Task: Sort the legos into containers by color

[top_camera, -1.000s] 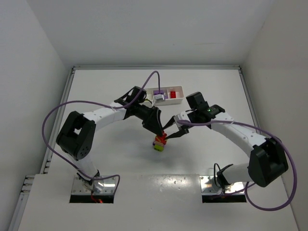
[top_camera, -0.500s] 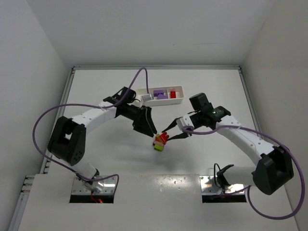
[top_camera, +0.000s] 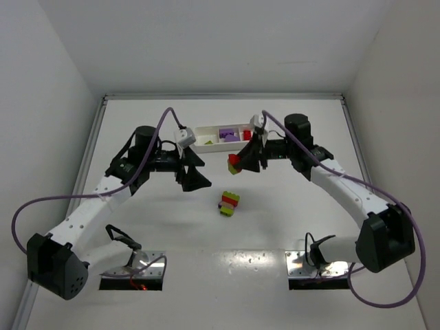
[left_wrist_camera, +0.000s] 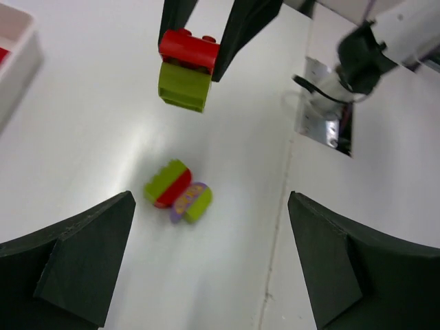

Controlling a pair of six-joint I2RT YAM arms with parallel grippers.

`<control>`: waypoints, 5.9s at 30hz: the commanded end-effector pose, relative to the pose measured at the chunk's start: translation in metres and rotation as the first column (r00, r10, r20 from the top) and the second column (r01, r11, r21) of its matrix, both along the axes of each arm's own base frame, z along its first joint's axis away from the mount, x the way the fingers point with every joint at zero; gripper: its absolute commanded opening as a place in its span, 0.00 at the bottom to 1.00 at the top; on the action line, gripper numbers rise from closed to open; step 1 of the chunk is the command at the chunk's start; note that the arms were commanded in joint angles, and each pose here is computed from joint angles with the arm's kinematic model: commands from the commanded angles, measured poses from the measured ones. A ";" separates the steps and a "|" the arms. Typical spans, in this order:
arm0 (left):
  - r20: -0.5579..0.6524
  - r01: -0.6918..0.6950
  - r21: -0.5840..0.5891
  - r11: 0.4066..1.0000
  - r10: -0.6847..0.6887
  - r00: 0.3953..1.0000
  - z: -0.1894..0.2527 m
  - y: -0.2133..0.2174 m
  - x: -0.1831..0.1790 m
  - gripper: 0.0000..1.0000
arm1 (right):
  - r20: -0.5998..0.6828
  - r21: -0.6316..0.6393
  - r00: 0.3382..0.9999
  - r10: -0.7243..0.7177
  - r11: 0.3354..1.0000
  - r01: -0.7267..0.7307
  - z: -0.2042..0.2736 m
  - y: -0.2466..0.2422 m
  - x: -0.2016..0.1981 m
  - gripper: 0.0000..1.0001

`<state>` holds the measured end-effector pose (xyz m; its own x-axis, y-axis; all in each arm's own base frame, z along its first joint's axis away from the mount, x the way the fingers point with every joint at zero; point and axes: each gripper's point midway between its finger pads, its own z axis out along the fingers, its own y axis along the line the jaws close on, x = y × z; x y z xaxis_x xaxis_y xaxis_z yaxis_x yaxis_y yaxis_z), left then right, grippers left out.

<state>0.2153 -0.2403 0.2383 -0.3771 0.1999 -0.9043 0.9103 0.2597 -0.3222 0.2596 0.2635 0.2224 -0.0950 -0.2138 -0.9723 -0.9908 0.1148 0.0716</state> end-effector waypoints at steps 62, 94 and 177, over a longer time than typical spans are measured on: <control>-0.129 -0.079 -0.160 0.984 0.059 0.990 0.009 0.047 0.080 0.03 | -0.430 0.246 0.884 -0.183 0.919 0.309 0.063 0.002 0.130 0.00; -0.228 -0.494 0.237 0.837 0.542 0.809 -0.109 0.011 0.299 0.38 | -0.288 -0.101 0.710 -0.642 0.758 0.645 -0.027 -0.081 0.233 0.00; -0.229 -0.327 0.507 0.798 0.490 0.841 -0.134 -0.065 0.021 1.00 | -0.073 -0.420 0.519 -0.852 0.498 0.758 -0.071 -0.193 0.074 0.67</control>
